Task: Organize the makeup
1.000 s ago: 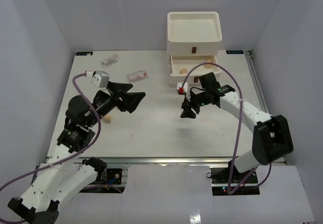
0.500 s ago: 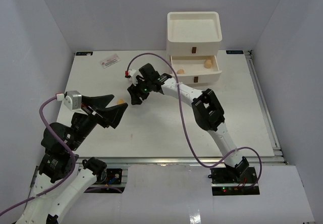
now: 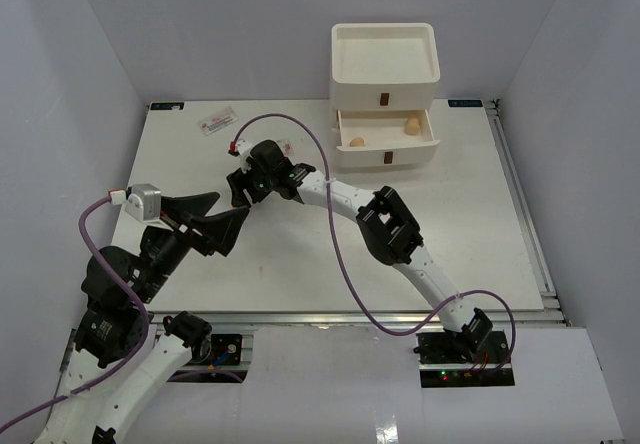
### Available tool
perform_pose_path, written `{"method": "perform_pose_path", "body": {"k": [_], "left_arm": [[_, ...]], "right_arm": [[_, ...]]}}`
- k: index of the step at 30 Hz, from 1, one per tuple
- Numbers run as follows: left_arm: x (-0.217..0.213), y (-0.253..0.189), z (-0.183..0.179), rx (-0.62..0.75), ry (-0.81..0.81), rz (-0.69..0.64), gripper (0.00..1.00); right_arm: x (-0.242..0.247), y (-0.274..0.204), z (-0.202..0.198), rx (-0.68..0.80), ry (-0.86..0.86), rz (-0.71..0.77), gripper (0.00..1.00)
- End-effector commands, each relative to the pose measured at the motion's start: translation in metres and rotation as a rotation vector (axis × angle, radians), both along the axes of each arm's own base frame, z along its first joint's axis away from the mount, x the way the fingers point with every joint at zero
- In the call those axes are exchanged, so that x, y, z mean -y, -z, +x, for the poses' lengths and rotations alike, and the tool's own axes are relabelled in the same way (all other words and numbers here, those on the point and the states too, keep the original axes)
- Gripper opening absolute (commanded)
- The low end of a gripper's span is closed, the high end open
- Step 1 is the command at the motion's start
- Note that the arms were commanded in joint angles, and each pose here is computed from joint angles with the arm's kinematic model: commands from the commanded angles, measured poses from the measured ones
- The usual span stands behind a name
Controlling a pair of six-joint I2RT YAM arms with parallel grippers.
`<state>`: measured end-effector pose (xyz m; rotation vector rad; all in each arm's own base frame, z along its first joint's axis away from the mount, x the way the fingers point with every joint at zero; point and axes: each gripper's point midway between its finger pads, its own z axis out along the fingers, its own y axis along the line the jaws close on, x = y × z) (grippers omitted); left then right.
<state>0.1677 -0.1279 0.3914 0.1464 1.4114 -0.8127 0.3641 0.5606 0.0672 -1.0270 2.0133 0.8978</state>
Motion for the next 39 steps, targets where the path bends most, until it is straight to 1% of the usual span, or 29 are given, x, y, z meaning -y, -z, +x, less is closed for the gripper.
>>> {"method": "perform_pose_path", "body": {"k": [1,5,7,9,11,12,14,16,18,19,21,22,23,25,26,28,32,36,39], "left_arm": [[-0.003,0.008,0.004,-0.021,-0.025,0.018,0.95],[-0.003,0.011,0.005,-0.028,-0.029,0.023,0.95],[-0.003,0.012,0.005,-0.033,-0.025,0.019,0.94],[-0.003,0.013,0.004,-0.038,-0.024,0.016,0.94],[-0.004,0.015,0.004,-0.044,-0.028,0.012,0.95],[-0.004,0.016,0.004,-0.049,-0.031,0.011,0.95],[-0.003,0.018,0.005,-0.063,-0.025,0.014,0.95],[0.0,0.022,0.006,-0.082,-0.016,0.018,0.95],[0.003,0.026,0.006,-0.095,-0.005,0.02,0.95],[0.004,0.029,0.007,-0.102,0.0,0.022,0.95],[0.007,0.038,0.007,-0.122,0.013,0.026,0.95],[0.008,0.044,0.007,-0.133,0.02,0.027,0.95],[0.009,0.048,0.008,-0.143,0.023,0.028,0.95],[0.014,0.065,0.009,-0.18,0.044,0.038,0.95],[0.016,0.07,0.009,-0.193,0.051,0.041,0.95],[0.021,0.084,0.01,-0.228,0.071,0.046,0.95],[0.026,0.101,0.013,-0.273,0.085,0.061,0.95],[0.03,0.117,0.016,-0.316,0.099,0.081,0.95],[0.033,0.127,0.017,-0.346,0.108,0.089,0.95]], "right_arm": [[-0.012,-0.007,0.017,0.07,0.059,0.036,0.71],[-0.016,-0.005,0.011,0.063,0.028,0.05,0.62],[-0.019,-0.007,0.005,0.057,-0.007,0.063,0.45],[-0.019,-0.011,-0.001,0.057,-0.048,0.07,0.25],[-0.015,-0.016,-0.007,0.075,-0.083,0.062,0.11],[-0.011,-0.023,-0.008,0.079,-0.091,0.06,0.08],[0.001,-0.044,-0.009,0.107,-0.109,0.061,0.08],[0.022,-0.077,-0.003,0.16,-0.134,0.063,0.08],[0.04,-0.094,-0.016,0.168,-0.251,0.073,0.08],[0.052,-0.104,-0.02,0.182,-0.299,0.074,0.08],[0.098,-0.136,-0.02,0.252,-0.345,0.063,0.08],[0.117,-0.16,-0.013,0.314,-0.32,0.065,0.08],[0.133,-0.165,-0.008,0.34,-0.29,0.048,0.08],[0.185,-0.184,0.009,0.416,-0.169,0.003,0.08],[0.202,-0.187,0.014,0.431,-0.142,-0.009,0.08],[0.257,-0.197,0.043,0.496,0.019,-0.08,0.09],[0.341,-0.204,0.088,0.541,0.26,-0.158,0.13],[0.388,-0.2,0.124,0.555,0.403,-0.202,0.18],[0.399,-0.192,0.145,0.547,0.447,-0.233,0.24]]}}
